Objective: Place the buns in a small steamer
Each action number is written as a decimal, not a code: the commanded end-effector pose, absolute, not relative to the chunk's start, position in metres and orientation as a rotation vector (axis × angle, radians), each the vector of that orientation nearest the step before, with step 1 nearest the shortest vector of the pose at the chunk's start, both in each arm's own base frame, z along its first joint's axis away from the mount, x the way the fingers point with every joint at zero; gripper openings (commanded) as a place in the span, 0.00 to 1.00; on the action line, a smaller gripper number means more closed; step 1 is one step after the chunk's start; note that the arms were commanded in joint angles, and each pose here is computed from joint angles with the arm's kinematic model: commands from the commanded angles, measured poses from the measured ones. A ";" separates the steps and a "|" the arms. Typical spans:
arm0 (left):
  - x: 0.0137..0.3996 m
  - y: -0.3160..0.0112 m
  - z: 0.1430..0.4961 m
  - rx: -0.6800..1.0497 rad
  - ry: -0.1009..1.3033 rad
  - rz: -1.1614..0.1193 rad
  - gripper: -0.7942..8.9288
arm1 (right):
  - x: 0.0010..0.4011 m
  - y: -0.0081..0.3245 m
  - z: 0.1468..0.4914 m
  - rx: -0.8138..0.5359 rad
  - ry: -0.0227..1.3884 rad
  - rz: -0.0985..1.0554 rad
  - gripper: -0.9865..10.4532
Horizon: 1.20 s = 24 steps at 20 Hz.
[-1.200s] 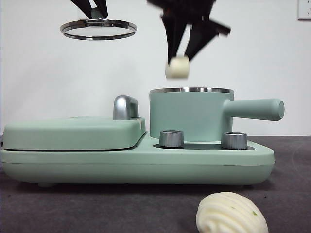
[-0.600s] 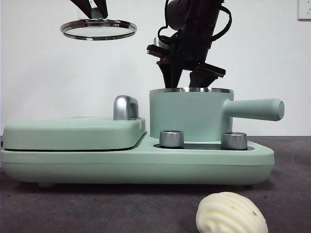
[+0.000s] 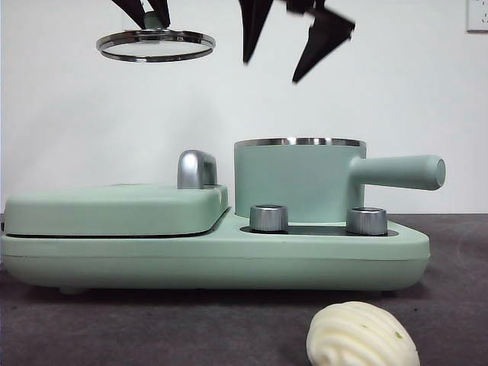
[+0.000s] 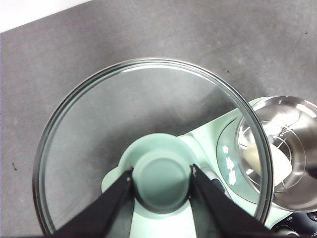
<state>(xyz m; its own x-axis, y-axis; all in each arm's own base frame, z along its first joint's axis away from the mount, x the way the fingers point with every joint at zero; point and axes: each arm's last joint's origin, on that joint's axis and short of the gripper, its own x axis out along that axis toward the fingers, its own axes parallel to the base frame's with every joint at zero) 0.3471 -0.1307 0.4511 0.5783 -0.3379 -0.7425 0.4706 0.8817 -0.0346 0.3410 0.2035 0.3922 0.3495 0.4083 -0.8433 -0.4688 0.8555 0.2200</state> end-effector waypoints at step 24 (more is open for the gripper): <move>0.339 -0.129 0.465 0.152 0.774 -0.479 0.13 | 0.090 0.178 0.262 -0.213 1.164 0.628 0.51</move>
